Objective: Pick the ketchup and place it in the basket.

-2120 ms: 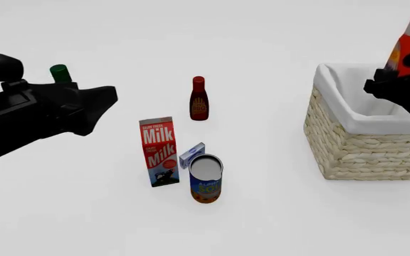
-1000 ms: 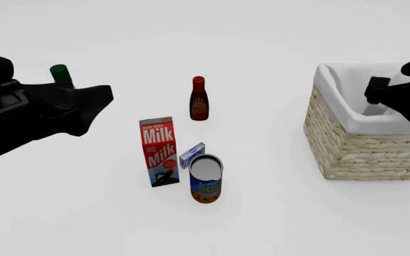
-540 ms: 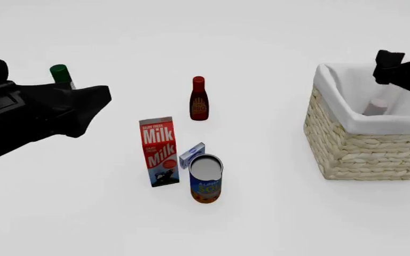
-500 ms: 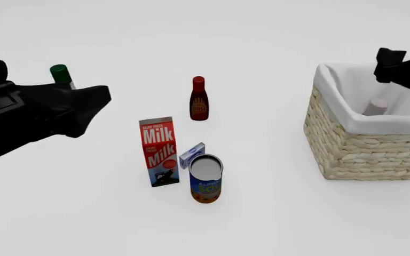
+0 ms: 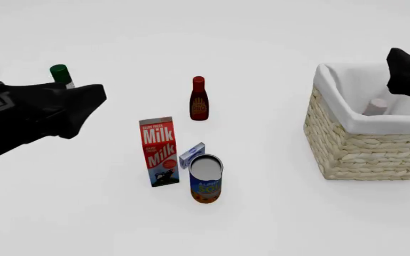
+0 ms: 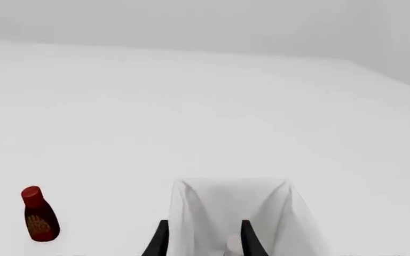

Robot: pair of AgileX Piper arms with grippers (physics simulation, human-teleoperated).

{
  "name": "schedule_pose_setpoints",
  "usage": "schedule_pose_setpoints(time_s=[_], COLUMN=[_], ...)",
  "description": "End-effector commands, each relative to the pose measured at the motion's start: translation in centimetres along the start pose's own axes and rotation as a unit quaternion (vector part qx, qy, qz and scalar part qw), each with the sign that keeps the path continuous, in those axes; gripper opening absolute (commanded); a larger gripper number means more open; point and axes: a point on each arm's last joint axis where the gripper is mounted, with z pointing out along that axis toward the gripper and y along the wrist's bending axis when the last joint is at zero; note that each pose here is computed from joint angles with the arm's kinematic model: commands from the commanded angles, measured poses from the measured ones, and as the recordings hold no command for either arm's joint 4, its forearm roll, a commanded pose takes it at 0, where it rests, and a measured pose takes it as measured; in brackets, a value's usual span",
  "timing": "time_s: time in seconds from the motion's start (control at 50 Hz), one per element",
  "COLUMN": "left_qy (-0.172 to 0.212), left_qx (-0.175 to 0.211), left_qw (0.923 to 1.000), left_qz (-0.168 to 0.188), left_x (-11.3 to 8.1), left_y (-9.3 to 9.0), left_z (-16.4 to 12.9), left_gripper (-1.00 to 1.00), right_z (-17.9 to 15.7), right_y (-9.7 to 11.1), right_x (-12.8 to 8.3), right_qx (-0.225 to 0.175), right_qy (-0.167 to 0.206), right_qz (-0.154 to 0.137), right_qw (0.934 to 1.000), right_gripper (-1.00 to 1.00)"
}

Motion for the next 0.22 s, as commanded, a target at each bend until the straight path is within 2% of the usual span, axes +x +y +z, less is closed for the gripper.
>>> schedule_pose_setpoints(time_s=[0.02,0.16,0.22], left_qy=[-0.005,-0.008,-0.01], left_qx=[0.003,0.008,0.011], left_qw=[1.0,0.9999,0.9998], left_qz=[-0.005,-0.009,-0.011], left_x=[0.0,0.1,0.2], left_y=[-0.1,-0.2,-0.2], left_z=[-0.3,-0.5,-0.7], left_gripper=[1.0,1.0,1.0], right_z=[-3.5,-6.2,-7.2], right_y=[0.1,0.7,0.7], right_x=[0.4,0.2,0.4], right_qx=[-0.001,-0.021,-0.023], right_qy=[-0.021,-0.029,-0.035], right_qz=[-0.004,0.009,-0.005], right_qw=[0.9998,0.9993,0.9991], right_gripper=[1.0,1.0,1.0])
